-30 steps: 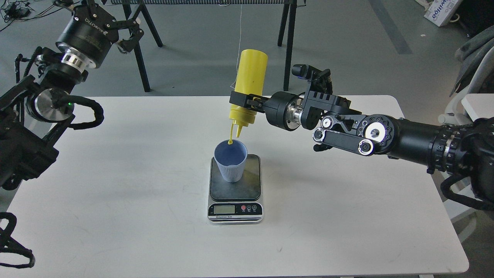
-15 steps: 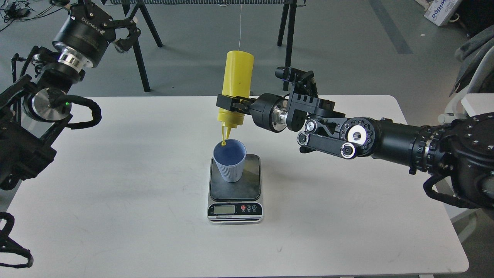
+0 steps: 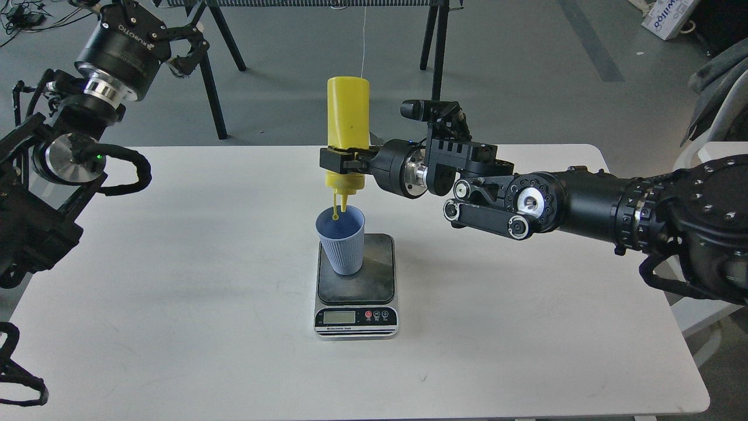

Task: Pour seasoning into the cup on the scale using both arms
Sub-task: 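Hold the inverted bottle nozzle-down above the blue cup to pour, then raise the bottle with the right gripper and turn it upright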

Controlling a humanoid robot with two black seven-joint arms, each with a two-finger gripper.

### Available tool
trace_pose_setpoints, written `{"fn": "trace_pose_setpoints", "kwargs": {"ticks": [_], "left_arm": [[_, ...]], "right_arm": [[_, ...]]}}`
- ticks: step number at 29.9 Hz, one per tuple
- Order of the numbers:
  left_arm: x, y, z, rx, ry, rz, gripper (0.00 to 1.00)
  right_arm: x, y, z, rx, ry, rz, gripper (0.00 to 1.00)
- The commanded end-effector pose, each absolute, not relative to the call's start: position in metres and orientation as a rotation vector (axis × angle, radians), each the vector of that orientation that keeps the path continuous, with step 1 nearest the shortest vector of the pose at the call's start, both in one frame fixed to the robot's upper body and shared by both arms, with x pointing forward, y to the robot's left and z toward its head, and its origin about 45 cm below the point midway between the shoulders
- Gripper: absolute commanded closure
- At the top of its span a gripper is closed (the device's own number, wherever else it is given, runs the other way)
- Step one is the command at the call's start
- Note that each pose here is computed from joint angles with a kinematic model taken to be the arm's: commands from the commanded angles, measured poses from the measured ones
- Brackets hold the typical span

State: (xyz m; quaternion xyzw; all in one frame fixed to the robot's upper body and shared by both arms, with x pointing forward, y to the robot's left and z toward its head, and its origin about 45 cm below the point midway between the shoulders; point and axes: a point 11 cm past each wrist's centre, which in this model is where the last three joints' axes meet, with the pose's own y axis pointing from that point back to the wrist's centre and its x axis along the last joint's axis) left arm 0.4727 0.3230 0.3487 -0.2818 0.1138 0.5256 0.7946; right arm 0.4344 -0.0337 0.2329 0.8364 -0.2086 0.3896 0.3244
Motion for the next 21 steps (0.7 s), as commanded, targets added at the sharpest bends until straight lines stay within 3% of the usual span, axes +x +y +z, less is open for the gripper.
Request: {"fn": "trace_pose_setpoints", "kwargs": {"ticks": [1, 15, 21], "left_arm": [[0.473, 0.324, 0.349, -0.605, 0.243, 1.130, 0.00], [0.472, 0.325, 0.350, -0.609, 0.242, 1.130, 0.00], [0.472, 0.327, 0.351, -0.607, 0.237, 1.133, 0.00]], "right_arm": [[0.435, -0.031, 0.238, 2.190, -0.543, 1.039, 0.69], [0.430, -0.031, 0.235, 2.177, -0.498, 1.053, 0.69], [0.435, -0.036, 0.263, 2.198, -0.531, 1.073, 0.68]]}}
